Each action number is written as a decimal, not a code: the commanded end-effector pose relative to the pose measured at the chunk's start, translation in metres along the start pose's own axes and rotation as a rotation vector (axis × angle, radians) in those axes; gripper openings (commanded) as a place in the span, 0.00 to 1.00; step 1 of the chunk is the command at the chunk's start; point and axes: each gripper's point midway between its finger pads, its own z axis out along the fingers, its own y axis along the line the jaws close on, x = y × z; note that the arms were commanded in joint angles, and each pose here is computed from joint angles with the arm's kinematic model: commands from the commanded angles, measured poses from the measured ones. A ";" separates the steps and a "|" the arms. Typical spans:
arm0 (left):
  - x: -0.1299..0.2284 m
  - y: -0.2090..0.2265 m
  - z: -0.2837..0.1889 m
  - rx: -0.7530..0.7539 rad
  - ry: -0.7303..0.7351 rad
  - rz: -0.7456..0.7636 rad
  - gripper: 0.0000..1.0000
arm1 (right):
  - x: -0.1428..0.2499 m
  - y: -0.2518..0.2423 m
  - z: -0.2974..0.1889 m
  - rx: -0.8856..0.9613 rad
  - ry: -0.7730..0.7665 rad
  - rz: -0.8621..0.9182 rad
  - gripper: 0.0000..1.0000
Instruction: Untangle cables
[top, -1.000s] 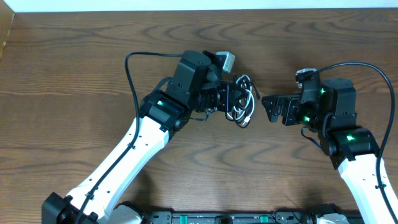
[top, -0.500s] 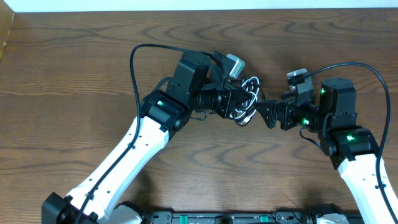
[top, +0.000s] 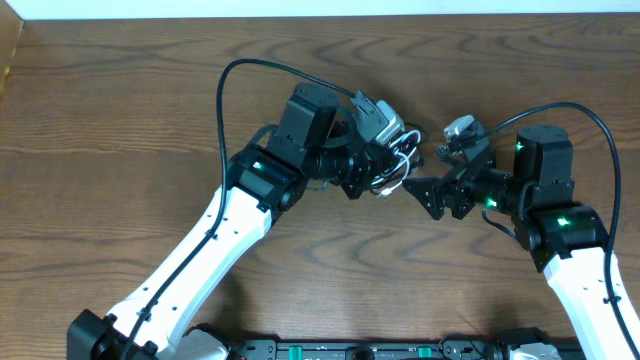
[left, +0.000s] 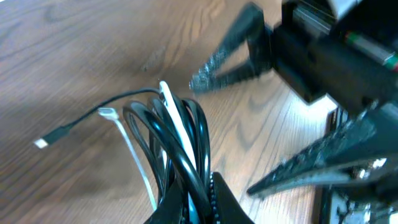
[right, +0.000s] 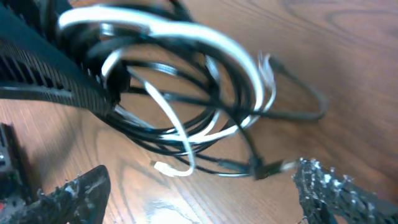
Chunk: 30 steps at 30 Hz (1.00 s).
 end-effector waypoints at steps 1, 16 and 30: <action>0.002 0.005 -0.005 -0.037 0.023 0.157 0.07 | -0.005 0.004 -0.002 -0.018 -0.016 -0.113 0.93; 0.005 -0.054 0.001 0.220 0.007 0.278 0.07 | -0.010 0.018 -0.003 -0.095 -0.056 -0.306 0.98; 0.010 -0.065 0.004 0.255 0.018 0.331 0.08 | -0.013 0.035 -0.005 -0.187 -0.089 -0.346 0.47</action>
